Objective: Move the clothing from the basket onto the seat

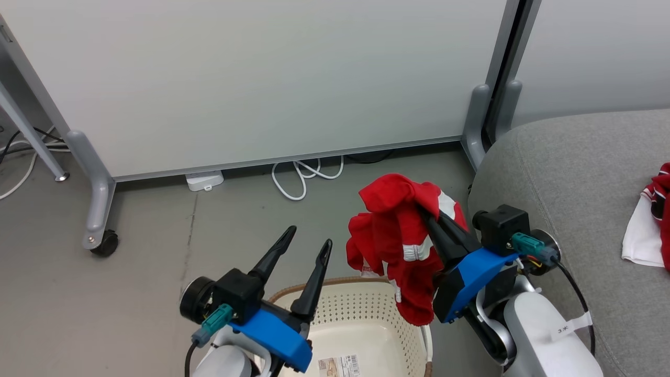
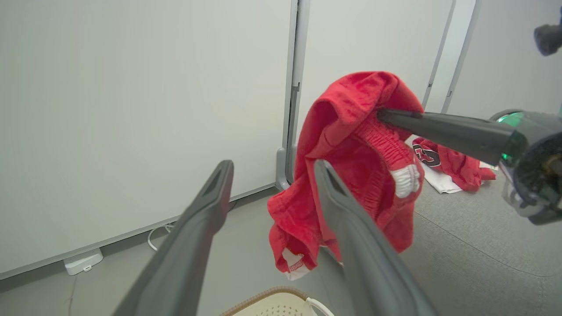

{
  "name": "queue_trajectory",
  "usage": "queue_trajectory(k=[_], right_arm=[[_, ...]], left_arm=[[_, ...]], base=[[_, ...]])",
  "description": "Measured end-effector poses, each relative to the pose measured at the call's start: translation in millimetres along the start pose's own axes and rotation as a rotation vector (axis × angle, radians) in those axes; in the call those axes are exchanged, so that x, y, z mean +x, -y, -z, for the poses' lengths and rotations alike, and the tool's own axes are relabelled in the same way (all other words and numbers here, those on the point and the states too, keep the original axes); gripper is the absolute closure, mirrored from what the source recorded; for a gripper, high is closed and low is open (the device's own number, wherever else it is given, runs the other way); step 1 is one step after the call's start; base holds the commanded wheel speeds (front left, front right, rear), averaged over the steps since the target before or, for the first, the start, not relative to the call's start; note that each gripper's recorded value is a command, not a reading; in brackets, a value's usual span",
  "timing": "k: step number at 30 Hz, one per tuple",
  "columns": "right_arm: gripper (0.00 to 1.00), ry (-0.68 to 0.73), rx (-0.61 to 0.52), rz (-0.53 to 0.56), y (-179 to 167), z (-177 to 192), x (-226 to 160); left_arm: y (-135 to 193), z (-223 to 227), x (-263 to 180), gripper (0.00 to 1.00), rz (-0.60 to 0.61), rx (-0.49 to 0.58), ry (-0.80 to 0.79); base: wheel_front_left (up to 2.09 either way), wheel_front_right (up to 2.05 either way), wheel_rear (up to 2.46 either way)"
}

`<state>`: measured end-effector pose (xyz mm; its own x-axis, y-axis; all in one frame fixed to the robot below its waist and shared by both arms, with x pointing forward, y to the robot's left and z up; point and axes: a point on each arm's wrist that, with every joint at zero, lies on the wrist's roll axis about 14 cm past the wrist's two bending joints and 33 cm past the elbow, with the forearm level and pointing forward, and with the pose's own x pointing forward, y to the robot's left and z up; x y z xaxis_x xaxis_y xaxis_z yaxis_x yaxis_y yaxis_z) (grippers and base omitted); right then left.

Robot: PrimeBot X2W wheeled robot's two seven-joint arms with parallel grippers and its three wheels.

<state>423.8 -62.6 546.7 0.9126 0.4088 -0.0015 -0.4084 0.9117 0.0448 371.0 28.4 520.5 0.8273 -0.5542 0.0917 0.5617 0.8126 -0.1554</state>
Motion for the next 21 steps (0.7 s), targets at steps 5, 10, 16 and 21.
queue_trajectory(k=[5,10,16,21], right_arm=[[1.00,0.002,0.004,0.007,2.2,-0.5,-0.5],[1.00,0.004,0.006,0.012,4.1,-1.3,-0.6],[1.00,0.001,0.010,0.030,10.1,0.4,-3.4],[1.00,0.001,0.014,0.062,20.8,1.3,-9.0]], left_arm=[[-12.6,13.5,-16.0,0.00,-0.057,0.002,-0.031],[-20.6,20.8,-22.9,0.00,-0.090,0.008,-0.050],[-17.9,24.5,-20.4,0.00,-0.080,0.006,-0.059],[-11.1,26.6,-13.5,0.00,-0.050,0.003,-0.064]], base=[[0.00,0.00,0.00],[0.00,0.00,0.00],[0.00,0.00,0.00],[0.00,0.00,0.00]])
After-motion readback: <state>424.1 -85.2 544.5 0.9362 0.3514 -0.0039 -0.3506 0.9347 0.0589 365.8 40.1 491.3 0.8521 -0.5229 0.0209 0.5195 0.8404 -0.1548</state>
